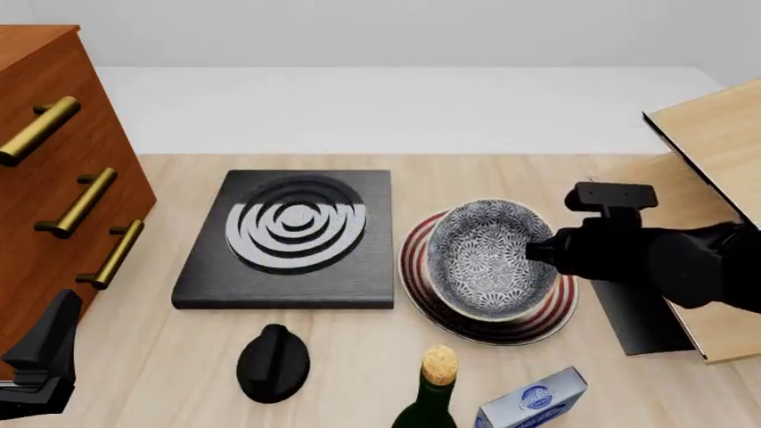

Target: Pick up the akita bowl and put it on the plate.

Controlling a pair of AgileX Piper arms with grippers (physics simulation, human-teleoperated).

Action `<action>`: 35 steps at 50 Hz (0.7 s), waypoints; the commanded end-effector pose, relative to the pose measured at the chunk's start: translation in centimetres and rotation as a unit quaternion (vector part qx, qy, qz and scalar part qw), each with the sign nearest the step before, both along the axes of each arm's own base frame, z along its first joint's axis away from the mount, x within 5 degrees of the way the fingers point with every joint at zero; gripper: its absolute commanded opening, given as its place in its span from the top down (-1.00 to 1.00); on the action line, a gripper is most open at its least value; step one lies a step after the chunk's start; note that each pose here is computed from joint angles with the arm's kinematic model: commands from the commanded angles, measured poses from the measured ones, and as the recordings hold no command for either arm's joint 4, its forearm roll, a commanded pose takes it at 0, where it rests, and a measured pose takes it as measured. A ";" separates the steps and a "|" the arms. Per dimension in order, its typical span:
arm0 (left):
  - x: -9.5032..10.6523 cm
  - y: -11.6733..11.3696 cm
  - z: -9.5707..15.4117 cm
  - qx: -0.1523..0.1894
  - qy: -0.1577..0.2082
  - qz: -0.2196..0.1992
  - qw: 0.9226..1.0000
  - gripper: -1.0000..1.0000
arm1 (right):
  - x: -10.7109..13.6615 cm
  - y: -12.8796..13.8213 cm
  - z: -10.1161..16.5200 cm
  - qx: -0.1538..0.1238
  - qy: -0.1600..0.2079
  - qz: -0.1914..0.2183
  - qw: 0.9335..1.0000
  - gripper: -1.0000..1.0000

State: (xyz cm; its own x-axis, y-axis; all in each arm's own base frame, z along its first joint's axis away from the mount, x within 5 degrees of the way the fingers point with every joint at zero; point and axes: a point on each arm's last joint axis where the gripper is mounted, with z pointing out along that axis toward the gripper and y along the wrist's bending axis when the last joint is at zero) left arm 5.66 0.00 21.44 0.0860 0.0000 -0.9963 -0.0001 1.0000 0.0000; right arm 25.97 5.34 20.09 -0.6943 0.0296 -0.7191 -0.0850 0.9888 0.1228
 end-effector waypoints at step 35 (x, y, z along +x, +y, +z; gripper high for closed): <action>0.0 0.0 0.0 0.000 0.000 0.000 1.000 -1.00 | -0.2 -1.4 1.8 -0.033 -0.009 0.007 0.999 -1.00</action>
